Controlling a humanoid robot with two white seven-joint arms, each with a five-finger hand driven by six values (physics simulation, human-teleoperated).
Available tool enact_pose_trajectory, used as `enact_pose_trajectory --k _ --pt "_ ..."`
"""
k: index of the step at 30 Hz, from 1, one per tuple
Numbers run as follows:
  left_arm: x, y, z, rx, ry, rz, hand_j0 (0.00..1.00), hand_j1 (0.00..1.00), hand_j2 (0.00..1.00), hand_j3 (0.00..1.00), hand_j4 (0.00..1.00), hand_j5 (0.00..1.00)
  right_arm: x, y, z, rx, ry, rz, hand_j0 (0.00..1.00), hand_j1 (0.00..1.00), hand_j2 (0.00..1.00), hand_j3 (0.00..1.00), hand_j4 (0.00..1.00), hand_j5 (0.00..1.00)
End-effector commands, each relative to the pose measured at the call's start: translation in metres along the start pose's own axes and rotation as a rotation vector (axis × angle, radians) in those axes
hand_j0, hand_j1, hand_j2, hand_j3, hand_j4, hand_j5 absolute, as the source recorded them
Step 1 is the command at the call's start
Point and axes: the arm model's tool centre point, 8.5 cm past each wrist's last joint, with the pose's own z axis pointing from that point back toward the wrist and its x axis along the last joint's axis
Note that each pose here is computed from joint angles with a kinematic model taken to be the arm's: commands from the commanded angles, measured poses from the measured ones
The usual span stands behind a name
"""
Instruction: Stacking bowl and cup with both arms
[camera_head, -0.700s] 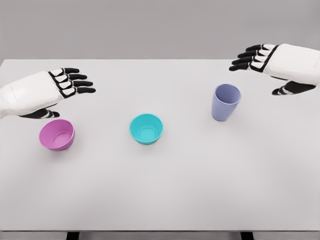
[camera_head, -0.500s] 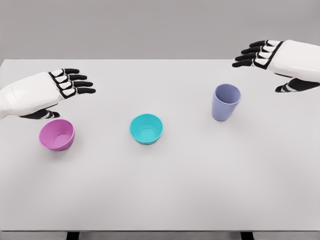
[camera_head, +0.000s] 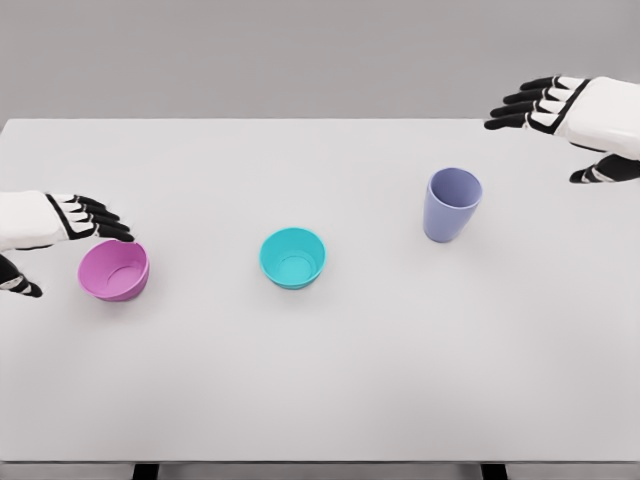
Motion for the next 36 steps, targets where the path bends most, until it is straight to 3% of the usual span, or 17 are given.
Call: enact_pose_trajectory --k 1,2,5,8,13,20,22,25,31,36 --pt "0.005 -0.001 0.007 -0.028 -0.017 0.035 1.00 1.00 1.00 1.00 1.00 1.00 -0.001 -0.002 0.002 -0.005 0.005 -0.003 1.00 1.00 1.00 1.00 1.00 1.00" --pt "0.006 -0.005 0.001 -0.027 -0.030 0.046 1.00 1.00 1.00 1.00 1.00 1.00 -0.001 -0.002 0.002 -0.002 0.005 -0.002 1.00 1.00 1.00 1.00 1.00 1.00" --pt "-0.005 -0.009 -0.009 -0.029 0.069 0.109 1.00 1.00 1.00 1.00 1.00 1.00 -0.001 0.003 0.001 0.001 0.003 -0.013 1.00 1.00 1.00 1.00 1.00 1.00" --pt "-0.011 -0.017 -0.033 -0.050 0.138 0.062 1.00 1.00 1.00 1.00 1.00 1.00 0.000 0.009 0.000 0.008 0.001 -0.026 1.00 1.00 1.00 1.00 1.00 1.00" --pt "-0.011 -0.021 -0.041 -0.080 0.150 -0.011 1.00 1.00 1.00 1.00 1.00 1.00 0.000 0.009 0.000 0.007 0.001 -0.027 1.00 1.00 1.00 1.00 1.00 1.00" --pt "-0.009 -0.020 -0.049 -0.065 0.140 -0.014 1.00 1.00 1.00 1.00 1.00 1.00 0.000 0.009 0.000 0.007 0.001 -0.027 1.00 1.00 1.00 1.00 1.00 1.00" --pt "-0.009 -0.022 -0.059 -0.081 0.149 -0.076 1.00 1.00 1.00 1.00 1.00 1.00 0.000 0.009 0.000 0.007 0.001 -0.027 1.00 1.00 1.00 1.00 1.00 1.00" --pt "-0.009 -0.023 -0.062 -0.086 0.154 -0.091 1.00 1.00 1.00 1.00 1.00 1.00 0.000 0.009 0.000 0.006 0.000 -0.028 1.00 1.00 1.00 1.00 1.00 1.00" --pt "-0.008 -0.030 -0.068 -0.111 0.159 -0.110 1.00 1.00 1.00 1.00 1.00 1.00 0.000 0.009 0.000 0.006 0.000 -0.028 1.00 1.00 1.00 1.00 1.00 1.00" --pt "-0.011 -0.027 -0.069 -0.083 0.180 -0.042 0.97 0.97 0.97 0.97 0.97 0.97 0.000 0.009 -0.001 0.005 -0.001 -0.028 1.00 1.00 1.00 1.00 1.00 1.00"
